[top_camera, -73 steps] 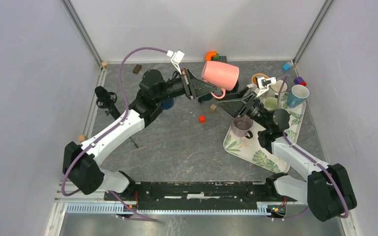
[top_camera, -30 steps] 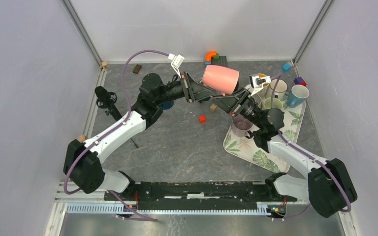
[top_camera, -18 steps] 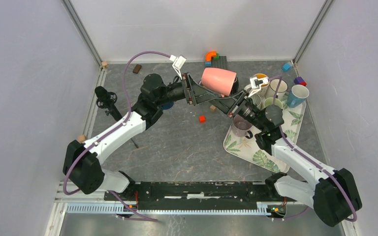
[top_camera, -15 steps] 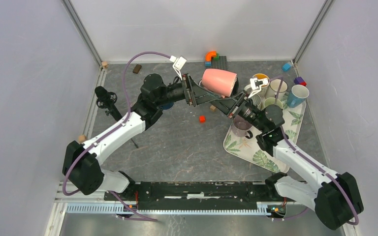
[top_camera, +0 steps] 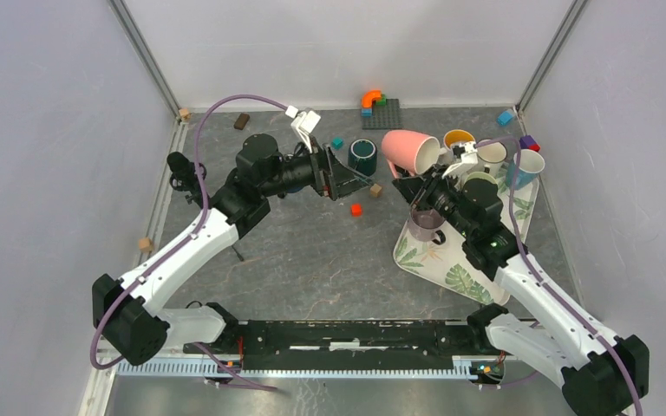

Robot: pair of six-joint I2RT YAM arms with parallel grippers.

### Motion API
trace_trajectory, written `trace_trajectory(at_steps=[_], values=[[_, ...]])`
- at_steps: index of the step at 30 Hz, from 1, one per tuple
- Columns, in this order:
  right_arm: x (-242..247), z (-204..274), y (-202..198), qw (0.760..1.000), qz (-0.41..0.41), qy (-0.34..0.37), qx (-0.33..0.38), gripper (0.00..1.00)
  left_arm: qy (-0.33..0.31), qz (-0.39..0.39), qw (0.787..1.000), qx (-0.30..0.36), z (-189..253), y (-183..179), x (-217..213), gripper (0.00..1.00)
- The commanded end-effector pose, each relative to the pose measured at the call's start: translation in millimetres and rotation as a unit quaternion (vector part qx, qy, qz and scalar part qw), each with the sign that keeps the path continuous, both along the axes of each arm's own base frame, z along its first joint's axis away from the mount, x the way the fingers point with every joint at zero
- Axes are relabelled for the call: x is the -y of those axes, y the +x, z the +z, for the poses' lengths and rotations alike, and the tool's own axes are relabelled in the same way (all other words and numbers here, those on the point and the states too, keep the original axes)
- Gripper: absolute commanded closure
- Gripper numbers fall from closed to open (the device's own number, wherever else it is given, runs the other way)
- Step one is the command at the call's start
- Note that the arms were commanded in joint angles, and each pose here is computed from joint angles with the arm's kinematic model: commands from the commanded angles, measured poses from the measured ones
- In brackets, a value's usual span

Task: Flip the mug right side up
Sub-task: Turn over the cup at the center of the board, then place the cup on the tray.

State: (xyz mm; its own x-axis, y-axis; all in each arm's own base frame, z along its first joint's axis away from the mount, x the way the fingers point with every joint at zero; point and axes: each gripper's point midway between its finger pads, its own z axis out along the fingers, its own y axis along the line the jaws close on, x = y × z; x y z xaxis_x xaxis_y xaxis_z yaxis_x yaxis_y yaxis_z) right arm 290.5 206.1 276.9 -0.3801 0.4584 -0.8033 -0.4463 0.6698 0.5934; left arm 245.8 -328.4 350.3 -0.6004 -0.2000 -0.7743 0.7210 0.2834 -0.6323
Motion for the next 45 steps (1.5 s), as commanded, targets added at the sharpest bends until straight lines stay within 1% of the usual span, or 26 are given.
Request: trace_trajectory(at_steps=[1,4,7,14,20,27,33,35,45], values=[[35,43,10,0.994,-0.089,-0.035,0.056,1.0,0.032,0.01,0.998,0.047,4,-5,-12,0.0],[53,33,13,0.988,-0.133,-0.066,0.032,1.0,0.051,0.008,0.998,0.039,-6,-8,-14,0.0],[71,23,16,0.979,-0.175,-0.106,0.002,1.0,0.055,0.011,0.998,0.035,-12,-10,-17,0.0],[119,11,27,0.945,-0.259,-0.195,-0.05,1.0,0.059,0.009,0.998,0.027,-23,-16,-21,0.0],[168,-1,32,0.924,-0.306,-0.211,-0.087,1.0,0.059,0.003,0.998,0.017,-28,-24,-24,0.0],[231,-18,21,0.88,-0.381,-0.253,-0.13,1.0,0.059,-0.003,0.998,0.01,-31,-29,-25,0.0],[271,-39,10,0.852,-0.418,-0.265,-0.169,1.0,0.062,-0.01,0.998,-0.005,-39,-32,-24,0.0],[281,-49,6,0.847,-0.423,-0.265,-0.182,1.0,0.065,-0.012,0.998,-0.011,-41,-33,-24,0.0],[296,-102,-5,0.844,-0.405,-0.254,-0.242,1.0,0.085,0.001,0.996,-0.017,-48,-31,-28,0.0]])
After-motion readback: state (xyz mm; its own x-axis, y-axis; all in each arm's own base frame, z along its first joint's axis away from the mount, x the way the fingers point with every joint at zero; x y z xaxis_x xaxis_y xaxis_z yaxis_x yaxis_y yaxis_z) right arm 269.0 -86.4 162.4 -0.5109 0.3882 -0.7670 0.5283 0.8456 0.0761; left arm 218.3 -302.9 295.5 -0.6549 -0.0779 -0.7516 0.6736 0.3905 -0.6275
